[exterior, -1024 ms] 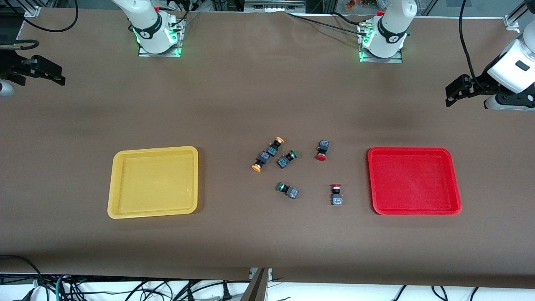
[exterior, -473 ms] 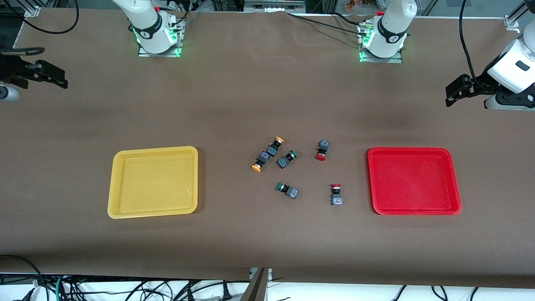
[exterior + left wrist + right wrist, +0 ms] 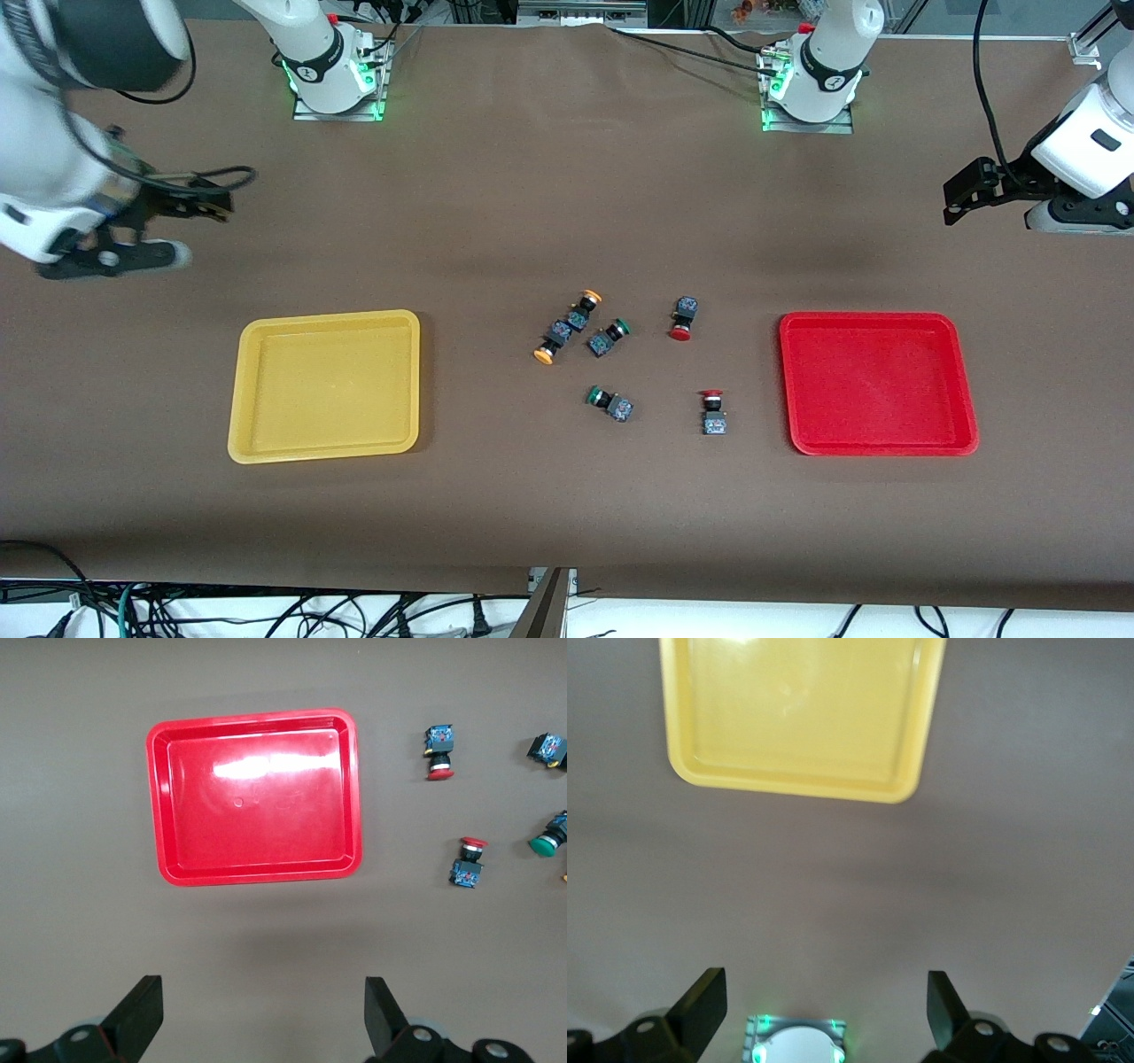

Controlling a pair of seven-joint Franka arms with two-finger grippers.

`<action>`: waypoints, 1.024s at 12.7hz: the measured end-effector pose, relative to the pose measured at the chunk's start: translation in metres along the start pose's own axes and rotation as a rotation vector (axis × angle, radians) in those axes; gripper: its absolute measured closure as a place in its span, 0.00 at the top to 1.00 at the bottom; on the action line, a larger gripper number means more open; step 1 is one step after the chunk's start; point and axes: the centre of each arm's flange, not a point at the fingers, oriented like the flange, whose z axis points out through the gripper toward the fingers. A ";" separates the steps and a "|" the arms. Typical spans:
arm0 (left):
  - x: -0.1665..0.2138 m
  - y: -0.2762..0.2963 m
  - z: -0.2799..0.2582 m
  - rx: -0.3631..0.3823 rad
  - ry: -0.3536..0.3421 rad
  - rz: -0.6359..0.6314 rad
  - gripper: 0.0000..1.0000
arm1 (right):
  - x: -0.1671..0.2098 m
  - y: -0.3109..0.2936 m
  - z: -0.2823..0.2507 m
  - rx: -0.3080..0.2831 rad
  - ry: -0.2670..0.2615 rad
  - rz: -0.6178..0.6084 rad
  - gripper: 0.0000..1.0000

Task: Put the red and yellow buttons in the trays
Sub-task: 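Move the right gripper to yellow button while the left gripper reaches red button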

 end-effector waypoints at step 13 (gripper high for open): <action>0.064 0.243 0.296 -0.004 -0.183 0.020 1.00 | 0.073 -0.377 0.182 0.264 0.110 0.688 1.00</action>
